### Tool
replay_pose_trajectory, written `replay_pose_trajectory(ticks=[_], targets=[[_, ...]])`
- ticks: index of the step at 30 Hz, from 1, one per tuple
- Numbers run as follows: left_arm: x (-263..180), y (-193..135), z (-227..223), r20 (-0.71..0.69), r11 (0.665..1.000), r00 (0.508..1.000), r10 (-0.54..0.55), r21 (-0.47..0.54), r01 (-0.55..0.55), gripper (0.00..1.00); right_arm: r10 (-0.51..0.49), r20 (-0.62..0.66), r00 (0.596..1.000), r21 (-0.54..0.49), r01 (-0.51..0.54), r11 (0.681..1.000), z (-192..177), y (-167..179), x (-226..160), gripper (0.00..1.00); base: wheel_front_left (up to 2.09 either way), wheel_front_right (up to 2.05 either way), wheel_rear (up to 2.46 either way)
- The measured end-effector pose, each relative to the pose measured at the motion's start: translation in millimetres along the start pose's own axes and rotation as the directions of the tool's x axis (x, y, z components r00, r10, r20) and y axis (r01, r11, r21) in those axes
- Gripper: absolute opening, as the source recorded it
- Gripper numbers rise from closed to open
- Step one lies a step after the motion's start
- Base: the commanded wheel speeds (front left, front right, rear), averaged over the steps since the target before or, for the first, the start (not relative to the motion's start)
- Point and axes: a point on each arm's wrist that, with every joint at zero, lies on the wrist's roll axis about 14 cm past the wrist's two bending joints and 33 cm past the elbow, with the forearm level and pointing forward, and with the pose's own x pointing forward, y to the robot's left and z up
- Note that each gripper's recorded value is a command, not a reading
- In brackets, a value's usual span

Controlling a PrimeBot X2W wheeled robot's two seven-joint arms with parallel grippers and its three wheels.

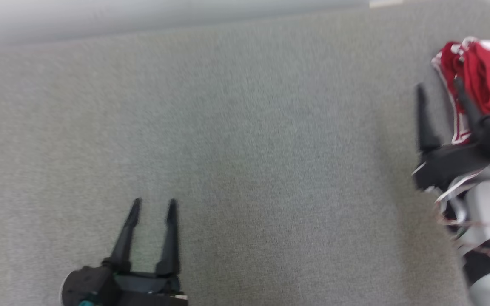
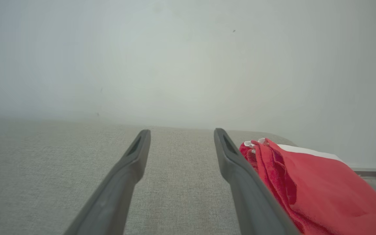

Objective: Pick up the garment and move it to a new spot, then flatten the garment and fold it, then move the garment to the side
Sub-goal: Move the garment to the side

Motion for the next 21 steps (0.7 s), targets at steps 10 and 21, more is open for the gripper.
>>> replay_pose_trajectory(ticks=[10, 21], targets=[[-37, 28, 44, 0.082, 0.991, 0.99, 0.114, 0.061, -0.12, 1.0, 0.092, 0.137, 0.986, 0.12, -0.109, 0.987, 47, 69, -48, 1.0, 0.0, 0.0, 0.0], [-92, 38, 89, 0.186, 0.971, 0.975, 0.122, 0.18, -0.156, 1.0, 0.123, 0.209, 0.97, 0.143, -0.155, 0.978, 71, 109, -121, 1.0, 0.0, 0.0, 0.0]])
